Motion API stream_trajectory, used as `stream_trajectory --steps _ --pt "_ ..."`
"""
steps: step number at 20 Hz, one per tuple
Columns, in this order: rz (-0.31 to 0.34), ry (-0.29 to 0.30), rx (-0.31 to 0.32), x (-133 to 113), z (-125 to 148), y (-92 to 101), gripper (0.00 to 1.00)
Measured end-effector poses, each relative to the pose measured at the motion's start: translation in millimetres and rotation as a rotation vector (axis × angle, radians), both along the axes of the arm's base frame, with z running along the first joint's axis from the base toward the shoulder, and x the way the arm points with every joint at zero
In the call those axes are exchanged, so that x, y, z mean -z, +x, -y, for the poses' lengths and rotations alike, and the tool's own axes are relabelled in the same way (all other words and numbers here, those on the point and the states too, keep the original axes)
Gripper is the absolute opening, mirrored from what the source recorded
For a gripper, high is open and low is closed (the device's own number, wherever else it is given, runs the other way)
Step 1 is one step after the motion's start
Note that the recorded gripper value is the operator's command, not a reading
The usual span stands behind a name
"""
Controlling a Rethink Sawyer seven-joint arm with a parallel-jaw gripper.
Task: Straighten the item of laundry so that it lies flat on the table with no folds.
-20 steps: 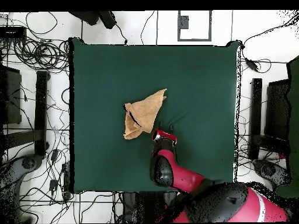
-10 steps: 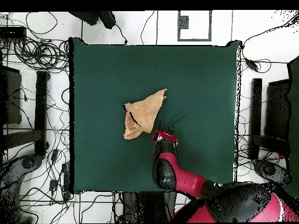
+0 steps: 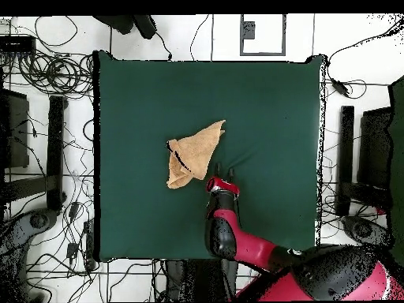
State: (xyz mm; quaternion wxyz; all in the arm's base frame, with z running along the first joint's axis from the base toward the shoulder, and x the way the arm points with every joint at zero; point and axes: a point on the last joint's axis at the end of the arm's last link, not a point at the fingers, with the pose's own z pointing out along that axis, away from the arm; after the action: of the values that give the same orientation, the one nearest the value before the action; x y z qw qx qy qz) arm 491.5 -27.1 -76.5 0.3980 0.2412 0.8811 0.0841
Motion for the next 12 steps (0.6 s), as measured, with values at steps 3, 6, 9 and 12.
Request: stream_trajectory --steps 3,6,9,12 --pt "0.017 0.012 0.013 1.0 -0.1 -1.1 1.0" --pt "0.03 0.024 0.024 2.1 -0.9 -1.9 1.0" --pt "0.047 0.045 0.044 2.9 -0.6 -2.2 1.0" --pt "0.059 0.06 0.06 3.1 -0.7 -2.3 1.0"
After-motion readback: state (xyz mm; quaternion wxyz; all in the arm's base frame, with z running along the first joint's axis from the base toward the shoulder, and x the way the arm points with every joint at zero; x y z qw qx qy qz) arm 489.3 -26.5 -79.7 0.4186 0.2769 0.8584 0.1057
